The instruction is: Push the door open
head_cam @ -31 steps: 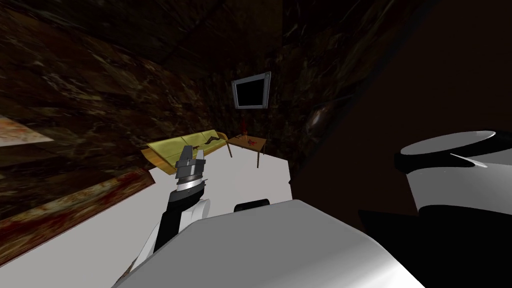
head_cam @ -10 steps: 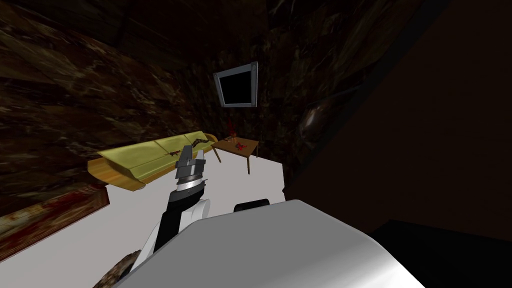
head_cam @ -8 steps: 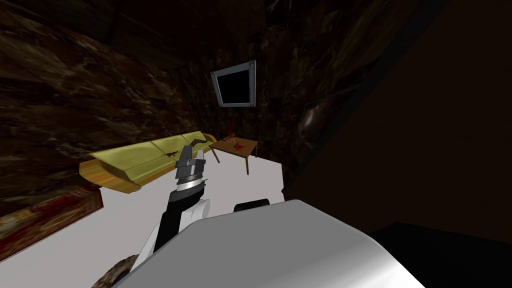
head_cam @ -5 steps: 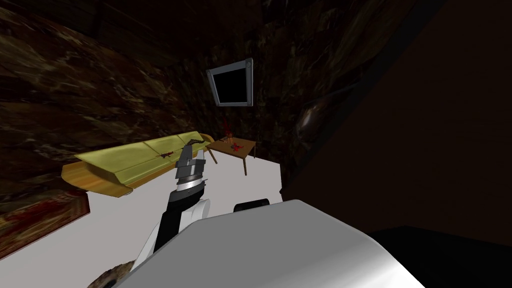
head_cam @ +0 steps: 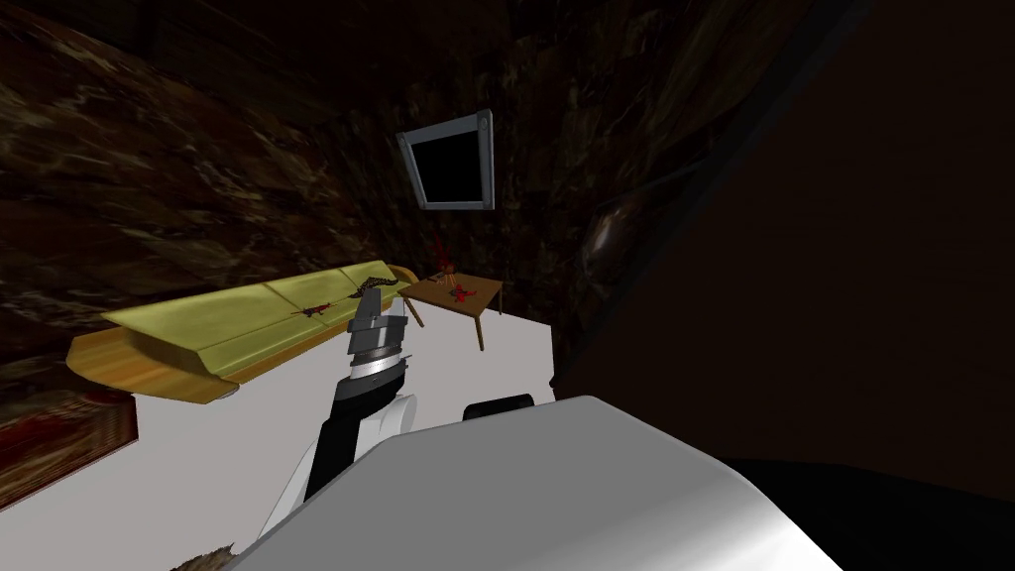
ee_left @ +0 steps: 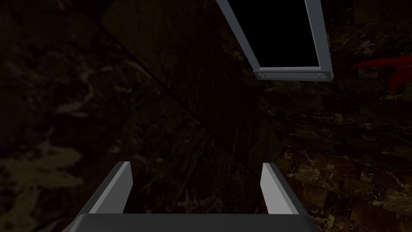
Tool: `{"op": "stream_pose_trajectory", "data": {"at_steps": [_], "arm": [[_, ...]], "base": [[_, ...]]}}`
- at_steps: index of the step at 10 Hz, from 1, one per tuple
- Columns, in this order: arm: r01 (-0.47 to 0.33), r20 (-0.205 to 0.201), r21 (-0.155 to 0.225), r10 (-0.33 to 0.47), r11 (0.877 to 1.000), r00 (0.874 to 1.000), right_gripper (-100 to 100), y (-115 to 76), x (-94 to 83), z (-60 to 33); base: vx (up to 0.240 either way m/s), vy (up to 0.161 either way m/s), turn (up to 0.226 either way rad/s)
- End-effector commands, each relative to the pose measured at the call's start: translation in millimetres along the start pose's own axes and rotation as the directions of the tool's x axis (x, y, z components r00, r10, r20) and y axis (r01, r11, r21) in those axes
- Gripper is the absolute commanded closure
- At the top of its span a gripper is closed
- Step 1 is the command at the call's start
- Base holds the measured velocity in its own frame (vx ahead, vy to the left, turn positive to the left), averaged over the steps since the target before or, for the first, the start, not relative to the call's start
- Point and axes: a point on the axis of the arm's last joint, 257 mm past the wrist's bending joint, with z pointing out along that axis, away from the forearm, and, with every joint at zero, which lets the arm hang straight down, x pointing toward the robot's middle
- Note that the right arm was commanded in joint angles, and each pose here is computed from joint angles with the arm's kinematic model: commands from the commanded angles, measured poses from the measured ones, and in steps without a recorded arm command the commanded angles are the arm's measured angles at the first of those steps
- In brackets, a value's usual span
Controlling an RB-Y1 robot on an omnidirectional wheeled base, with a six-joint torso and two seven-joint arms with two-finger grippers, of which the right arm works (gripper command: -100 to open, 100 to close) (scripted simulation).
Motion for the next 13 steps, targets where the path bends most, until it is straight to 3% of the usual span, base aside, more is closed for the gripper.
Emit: {"op": "stream_pose_trajectory", "data": {"at_steps": [1,7,10,13], "arm": [[0.046,-0.002,-0.014,-0.046,0.999,0.999,-100,13.8,-20.4,3.4],[0.153,-0.001,-0.044,-0.154,0.987,0.988,-100,49.2,-70.1,12.6],[0.240,0.001,-0.069,-0.240,0.968,0.971,-100,84.1,-107.6,20.0],[0.295,0.003,-0.086,-0.296,0.951,0.955,-100,110.0,-130.1,24.8]], "base": [[0.024,-0.140,-0.053],[0.029,-0.097,-0.035],[0.009,-0.126,-0.060],[0.016,-0.121,-0.050]]}}
